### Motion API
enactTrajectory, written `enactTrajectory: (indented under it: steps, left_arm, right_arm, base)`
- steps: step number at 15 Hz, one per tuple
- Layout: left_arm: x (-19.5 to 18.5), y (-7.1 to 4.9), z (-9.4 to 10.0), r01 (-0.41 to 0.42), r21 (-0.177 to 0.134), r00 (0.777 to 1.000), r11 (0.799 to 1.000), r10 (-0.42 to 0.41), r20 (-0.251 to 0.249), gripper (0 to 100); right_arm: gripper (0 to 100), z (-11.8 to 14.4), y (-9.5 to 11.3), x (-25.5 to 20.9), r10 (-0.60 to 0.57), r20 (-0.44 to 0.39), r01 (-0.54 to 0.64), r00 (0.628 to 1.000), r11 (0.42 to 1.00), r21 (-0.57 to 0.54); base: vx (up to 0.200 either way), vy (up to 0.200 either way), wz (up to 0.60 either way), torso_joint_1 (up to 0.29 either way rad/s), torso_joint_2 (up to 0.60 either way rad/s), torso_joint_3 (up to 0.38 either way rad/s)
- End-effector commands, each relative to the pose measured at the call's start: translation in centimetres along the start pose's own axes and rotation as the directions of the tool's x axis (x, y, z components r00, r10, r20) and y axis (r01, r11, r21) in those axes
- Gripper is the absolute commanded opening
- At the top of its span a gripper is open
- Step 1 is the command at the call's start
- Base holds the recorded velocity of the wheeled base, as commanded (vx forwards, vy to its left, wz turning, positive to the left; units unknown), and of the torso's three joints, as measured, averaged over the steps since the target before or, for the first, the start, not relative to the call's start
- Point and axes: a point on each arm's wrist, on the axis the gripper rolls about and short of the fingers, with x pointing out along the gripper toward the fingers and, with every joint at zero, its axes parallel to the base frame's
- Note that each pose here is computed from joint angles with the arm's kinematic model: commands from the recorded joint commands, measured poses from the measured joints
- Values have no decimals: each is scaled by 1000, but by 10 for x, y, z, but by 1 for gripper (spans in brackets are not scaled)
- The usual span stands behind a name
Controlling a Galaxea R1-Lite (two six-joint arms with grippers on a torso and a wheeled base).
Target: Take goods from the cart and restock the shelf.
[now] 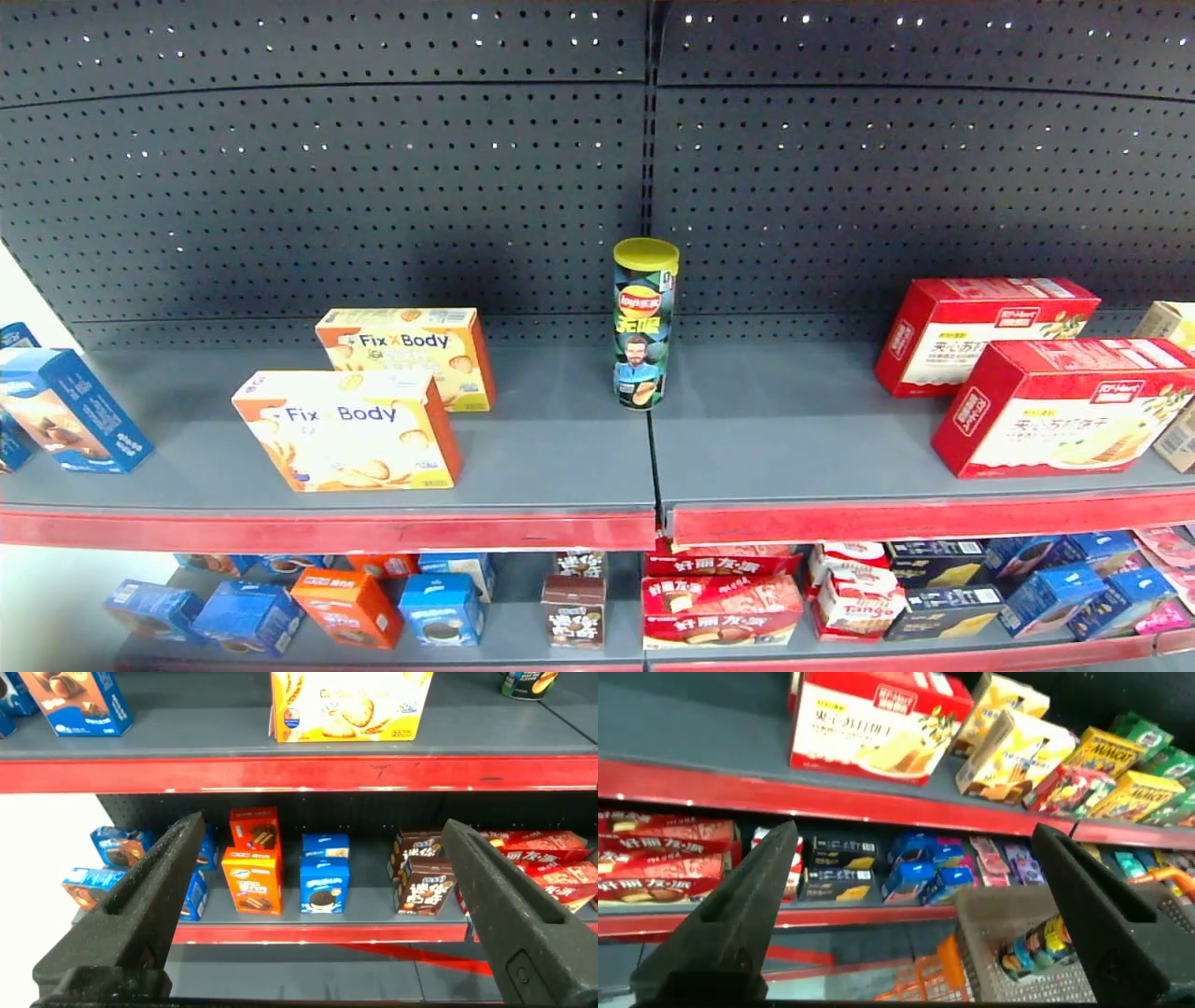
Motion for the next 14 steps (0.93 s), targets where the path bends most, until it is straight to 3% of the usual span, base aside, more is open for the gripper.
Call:
enactTrajectory:
  steps: [1, 5, 13, 14]
  left_arm:
    - [0, 0, 0, -2, 0, 1000, 1000, 2, 0, 100]
    - [0, 0, 0, 4, 17, 1000, 1000, -4, 0, 100]
    - [0, 0, 0, 8, 18, 1000, 1000, -8, -2, 100]
    - [0, 0, 0, 8, 18, 1000, 1000, -8, -2, 100]
  right_arm:
    - [100, -15, 6, -9, -11, 25, 11, 1000, 1000, -3]
    - [100, -29, 12, -20, -29, 73, 30, 997, 1000, -11]
    - [100, -31, 13, -25, -34, 108, 37, 994, 999, -25]
    - [100, -34, 14, -25, -32, 109, 36, 994, 999, -37]
  base:
    - [0, 0, 0, 0, 0, 0]
    - [0, 0, 0, 0, 0, 0]
    - [0, 0, -600, 1, 2, 0]
    - [0, 0, 0, 0, 0, 0]
